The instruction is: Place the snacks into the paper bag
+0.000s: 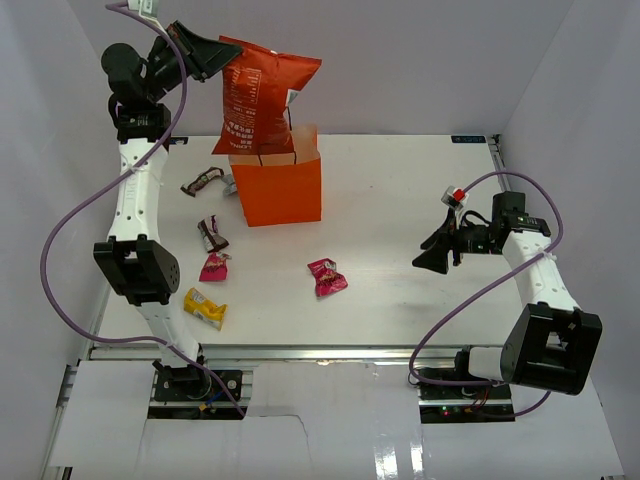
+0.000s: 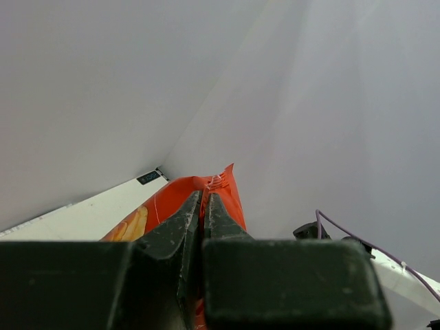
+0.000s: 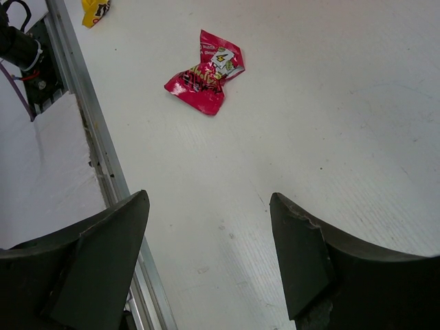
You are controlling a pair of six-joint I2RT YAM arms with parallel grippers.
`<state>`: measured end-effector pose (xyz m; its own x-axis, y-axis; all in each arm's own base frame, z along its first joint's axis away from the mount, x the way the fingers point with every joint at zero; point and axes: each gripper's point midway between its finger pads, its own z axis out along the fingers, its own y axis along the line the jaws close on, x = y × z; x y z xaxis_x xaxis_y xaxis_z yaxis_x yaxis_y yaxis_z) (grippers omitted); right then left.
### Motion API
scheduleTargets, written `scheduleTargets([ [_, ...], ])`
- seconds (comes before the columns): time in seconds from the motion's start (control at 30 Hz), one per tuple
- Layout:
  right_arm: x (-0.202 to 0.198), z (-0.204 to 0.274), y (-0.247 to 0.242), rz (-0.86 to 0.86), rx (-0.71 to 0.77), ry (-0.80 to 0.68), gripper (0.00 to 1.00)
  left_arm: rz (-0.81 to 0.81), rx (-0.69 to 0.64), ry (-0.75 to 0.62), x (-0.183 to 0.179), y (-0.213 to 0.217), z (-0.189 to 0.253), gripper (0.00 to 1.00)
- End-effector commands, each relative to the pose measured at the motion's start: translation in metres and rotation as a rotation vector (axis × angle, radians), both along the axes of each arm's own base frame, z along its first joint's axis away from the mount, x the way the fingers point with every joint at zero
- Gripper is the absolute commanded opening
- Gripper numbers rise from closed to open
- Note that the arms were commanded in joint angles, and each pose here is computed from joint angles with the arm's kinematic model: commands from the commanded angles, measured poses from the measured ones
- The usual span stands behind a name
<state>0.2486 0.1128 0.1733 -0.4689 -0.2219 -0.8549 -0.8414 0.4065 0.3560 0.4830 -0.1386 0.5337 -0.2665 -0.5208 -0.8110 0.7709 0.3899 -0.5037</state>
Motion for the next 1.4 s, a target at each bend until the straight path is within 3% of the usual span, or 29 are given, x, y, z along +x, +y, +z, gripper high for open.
scheduleTargets([
  [0.0,0.004,-0.001,0.0,-0.006,0.015,0.003,0.77,0.011,0.003,-0.096,-0.019,-0.001,0.028,0.0],
  [0.63,0.009,-0.005,-0.001,-0.012,0.017,0.018,0.77,-0.091,0.02,-0.076,-0.016,-0.06,0.008,0.0],
  [1.0,0.006,-0.009,-0.001,-0.01,0.007,0.032,0.77,-0.079,0.047,-0.024,-0.009,-0.064,-0.02,0.0],
  [1.07,0.005,-0.009,-0.001,-0.002,0.002,0.03,0.77,-0.074,0.051,0.008,-0.007,-0.063,-0.032,0.07],
  [1.17,0.002,-0.011,0.0,0.012,-0.012,0.034,0.77,-0.064,0.053,0.024,-0.01,-0.062,-0.037,0.28],
  [1.2,0.002,-0.011,0.0,0.018,-0.017,0.034,0.77,-0.059,0.053,0.019,-0.013,-0.061,-0.034,0.39],
  [1.37,-0.004,-0.015,0.009,0.066,-0.065,0.038,0.77,0.024,0.076,0.014,-0.013,-0.053,-0.027,0.57],
])
